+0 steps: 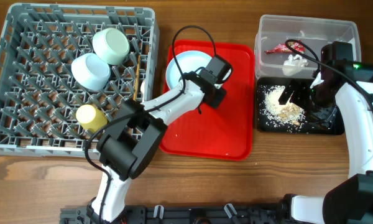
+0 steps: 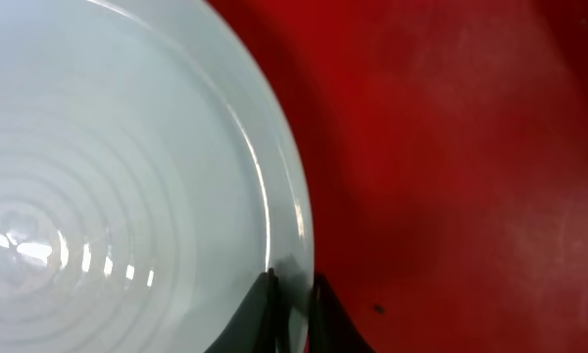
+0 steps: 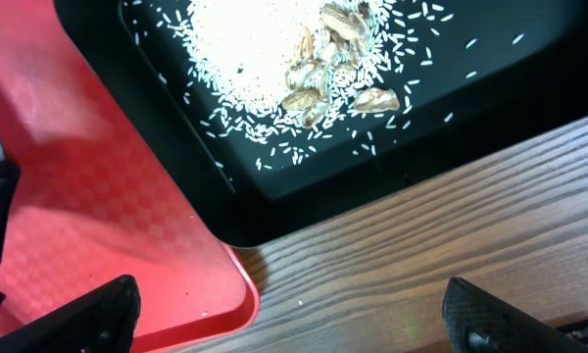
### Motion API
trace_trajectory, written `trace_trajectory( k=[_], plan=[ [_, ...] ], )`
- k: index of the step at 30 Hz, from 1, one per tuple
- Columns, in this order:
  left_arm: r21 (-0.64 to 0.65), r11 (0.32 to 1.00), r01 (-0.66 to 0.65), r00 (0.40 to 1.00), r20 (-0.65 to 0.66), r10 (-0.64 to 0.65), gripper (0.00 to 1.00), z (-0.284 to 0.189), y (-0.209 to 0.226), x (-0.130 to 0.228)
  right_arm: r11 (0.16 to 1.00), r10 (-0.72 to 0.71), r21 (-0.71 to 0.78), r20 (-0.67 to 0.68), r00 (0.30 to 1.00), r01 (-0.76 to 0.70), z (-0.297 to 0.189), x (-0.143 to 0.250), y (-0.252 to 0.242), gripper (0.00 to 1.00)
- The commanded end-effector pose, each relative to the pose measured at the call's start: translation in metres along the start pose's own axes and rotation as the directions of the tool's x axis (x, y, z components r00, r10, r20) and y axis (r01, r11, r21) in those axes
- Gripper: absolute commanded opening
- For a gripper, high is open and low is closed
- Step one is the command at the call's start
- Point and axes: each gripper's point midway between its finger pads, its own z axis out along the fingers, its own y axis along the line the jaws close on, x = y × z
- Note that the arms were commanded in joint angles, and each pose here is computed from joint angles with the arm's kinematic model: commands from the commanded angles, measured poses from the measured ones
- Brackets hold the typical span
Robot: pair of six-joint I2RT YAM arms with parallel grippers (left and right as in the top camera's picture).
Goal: Sort waste into correct bins and load items into the dishwasher rack
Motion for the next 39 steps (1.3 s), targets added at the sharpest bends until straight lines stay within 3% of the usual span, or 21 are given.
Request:
trace_trajectory(
  k=[1, 14, 31, 39],
  plan=[
    [0.004, 1.0, -0.002, 0.998, -0.063, 0.002, 0.04, 0.014, -0.004, 0.02, 1.0, -0.012, -0.029, 0.031, 0.999, 0.013, -0.01, -0.004, 0.005, 1.0],
    [0.009, 1.0, 0.001, 1.0, 0.009, -0.001, 0.04, -0.013, -0.004, -0.001, 1.0, -0.012, -0.029, 0.031, 0.999, 0.013, -0.01, -0.004, 0.005, 1.0],
    [0.036, 0.999, 0.018, 0.957, 0.288, -0.028, 0.04, -0.134, 0.0, -0.065, 1.0, -0.012, -0.027, 0.028, 1.0, 0.013, -0.01, -0.003, 0.005, 1.0],
    [0.133, 0.986, 0.096, 0.914, 0.381, -0.14, 0.04, -0.182, 0.022, -0.082, 1.0, -0.012, -0.027, 0.028, 1.0, 0.012, -0.01, -0.003, 0.005, 1.0]
  ],
)
